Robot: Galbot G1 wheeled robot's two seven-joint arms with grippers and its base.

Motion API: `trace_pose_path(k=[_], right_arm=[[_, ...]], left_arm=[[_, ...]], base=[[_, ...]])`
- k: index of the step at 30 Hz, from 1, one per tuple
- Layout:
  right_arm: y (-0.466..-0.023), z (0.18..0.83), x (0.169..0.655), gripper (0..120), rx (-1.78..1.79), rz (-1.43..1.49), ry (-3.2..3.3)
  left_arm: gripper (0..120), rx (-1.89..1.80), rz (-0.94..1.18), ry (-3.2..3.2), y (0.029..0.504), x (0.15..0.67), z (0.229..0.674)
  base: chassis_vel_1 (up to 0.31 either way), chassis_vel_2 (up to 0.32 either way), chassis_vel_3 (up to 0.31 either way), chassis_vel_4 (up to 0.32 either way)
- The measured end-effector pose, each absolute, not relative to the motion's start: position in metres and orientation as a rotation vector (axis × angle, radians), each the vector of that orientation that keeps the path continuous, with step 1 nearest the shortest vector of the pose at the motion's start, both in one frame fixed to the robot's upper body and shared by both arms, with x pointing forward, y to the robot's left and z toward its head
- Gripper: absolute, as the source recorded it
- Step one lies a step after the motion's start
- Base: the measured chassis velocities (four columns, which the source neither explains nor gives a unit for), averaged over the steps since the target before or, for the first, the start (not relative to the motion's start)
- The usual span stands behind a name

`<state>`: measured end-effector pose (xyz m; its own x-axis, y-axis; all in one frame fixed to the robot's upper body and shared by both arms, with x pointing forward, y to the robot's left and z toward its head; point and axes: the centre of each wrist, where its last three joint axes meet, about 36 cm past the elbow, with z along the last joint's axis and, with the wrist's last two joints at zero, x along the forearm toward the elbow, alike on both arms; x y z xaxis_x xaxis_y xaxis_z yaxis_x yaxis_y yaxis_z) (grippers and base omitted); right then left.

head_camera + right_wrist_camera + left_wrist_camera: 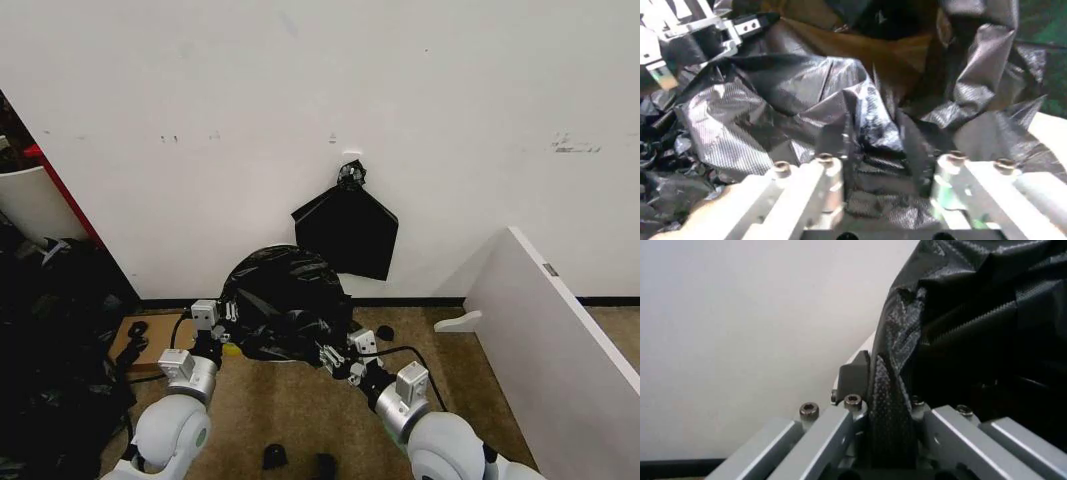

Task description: Place the garbage bag over the trash bin.

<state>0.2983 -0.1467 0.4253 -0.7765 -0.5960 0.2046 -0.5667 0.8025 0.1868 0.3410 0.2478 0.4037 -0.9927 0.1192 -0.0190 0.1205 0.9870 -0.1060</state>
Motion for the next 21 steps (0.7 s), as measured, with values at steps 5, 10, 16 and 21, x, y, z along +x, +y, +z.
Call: trace_pose_path(k=[5,10,16,21], right_arm=[[-0.153,0.414,0.298,6,1.029,-0.201,-2.769],[-0.17,0.39,0.3,0,1.342,-0.243,-2.759],[-0.192,0.361,0.315,0,1.853,-0.205,-2.601],[-0.195,0.339,0.332,0,2.05,0.124,-2.57]], left_arm=[[0,0.165,-0.185,3.12,0.249,0.341,0.406],[0,0.121,-0.249,3.133,0.252,0.342,0.411],[0,0.094,-0.348,3.153,0.255,0.34,0.419],[0,0.137,-0.501,3.206,0.249,0.333,0.435]], base=[[0.0,0.0,0.0,0.0],[0.0,0.0,0.0,0.0],[0.0,0.0,0.0,0.0],[0.0,0.0,0.0,0.0]])
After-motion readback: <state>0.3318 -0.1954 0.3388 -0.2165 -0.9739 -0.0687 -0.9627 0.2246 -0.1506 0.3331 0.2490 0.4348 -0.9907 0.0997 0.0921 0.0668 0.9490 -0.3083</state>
